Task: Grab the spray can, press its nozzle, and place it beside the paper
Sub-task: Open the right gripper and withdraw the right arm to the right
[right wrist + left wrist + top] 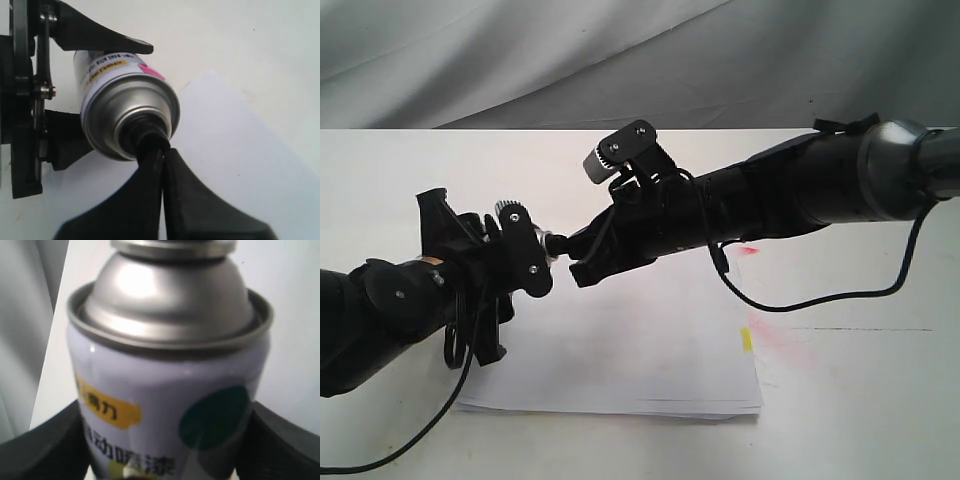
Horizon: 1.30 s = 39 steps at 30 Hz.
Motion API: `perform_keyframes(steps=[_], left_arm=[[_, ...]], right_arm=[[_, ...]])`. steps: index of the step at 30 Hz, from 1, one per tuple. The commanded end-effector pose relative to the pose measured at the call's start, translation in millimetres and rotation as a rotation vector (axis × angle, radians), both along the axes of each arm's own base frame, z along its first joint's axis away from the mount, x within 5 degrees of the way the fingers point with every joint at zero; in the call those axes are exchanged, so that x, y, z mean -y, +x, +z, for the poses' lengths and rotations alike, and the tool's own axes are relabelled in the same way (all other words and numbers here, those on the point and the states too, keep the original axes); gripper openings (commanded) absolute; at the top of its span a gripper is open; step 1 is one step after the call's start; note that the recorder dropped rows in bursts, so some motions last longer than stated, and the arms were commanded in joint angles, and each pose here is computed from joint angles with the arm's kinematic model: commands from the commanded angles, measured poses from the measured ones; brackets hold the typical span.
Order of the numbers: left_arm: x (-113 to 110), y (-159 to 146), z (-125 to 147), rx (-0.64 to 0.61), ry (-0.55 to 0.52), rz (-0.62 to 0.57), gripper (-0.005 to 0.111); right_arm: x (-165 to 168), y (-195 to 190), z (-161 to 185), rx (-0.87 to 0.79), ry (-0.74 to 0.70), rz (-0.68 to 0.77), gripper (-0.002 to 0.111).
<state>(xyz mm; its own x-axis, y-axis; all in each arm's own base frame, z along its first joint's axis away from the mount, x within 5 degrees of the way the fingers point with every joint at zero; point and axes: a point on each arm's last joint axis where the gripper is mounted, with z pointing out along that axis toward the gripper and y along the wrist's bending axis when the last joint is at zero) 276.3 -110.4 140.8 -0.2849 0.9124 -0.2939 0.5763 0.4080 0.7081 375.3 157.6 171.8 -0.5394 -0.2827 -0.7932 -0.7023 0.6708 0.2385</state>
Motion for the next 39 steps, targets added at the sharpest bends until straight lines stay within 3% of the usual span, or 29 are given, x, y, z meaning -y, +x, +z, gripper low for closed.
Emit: perform_keyframes(steps=[1,8,20,28,35,39], left_arm=[[8.2,2.1,8.8,0.037,-0.009,-0.049,0.000],[8.2,2.1,8.7,0.037,-0.022,-0.038,0.000],[8.0,2.0,8.6,0.036,-0.031,-0.029,0.000],[7.1,2.9,9.7,0.052,-0.049,-0.001,0.000],[7.3,2.3,13.2,0.059,-0.123,0.047,0.000],[6.5,0.3,28.5,0.099,-0.239,0.111,0.000]], right_arm=[[4.5,-5.7,28.2,0.055,-0.042,0.015,0.000],[17.1,-27.9,74.7,0.128,-0.116,-0.009,0.000],[22.8,-40.5,59.2,0.082,-0.142,-0.027,0.000],[24.4,-48.8,72.0,0.102,-0.123,-0.029,0.000],[39.1,-91.6,108.2,0.193,-0.091,-0.078,0.000],[53.2,-129.4,126.3,0.263,-0.068,-0.132,0.000]])
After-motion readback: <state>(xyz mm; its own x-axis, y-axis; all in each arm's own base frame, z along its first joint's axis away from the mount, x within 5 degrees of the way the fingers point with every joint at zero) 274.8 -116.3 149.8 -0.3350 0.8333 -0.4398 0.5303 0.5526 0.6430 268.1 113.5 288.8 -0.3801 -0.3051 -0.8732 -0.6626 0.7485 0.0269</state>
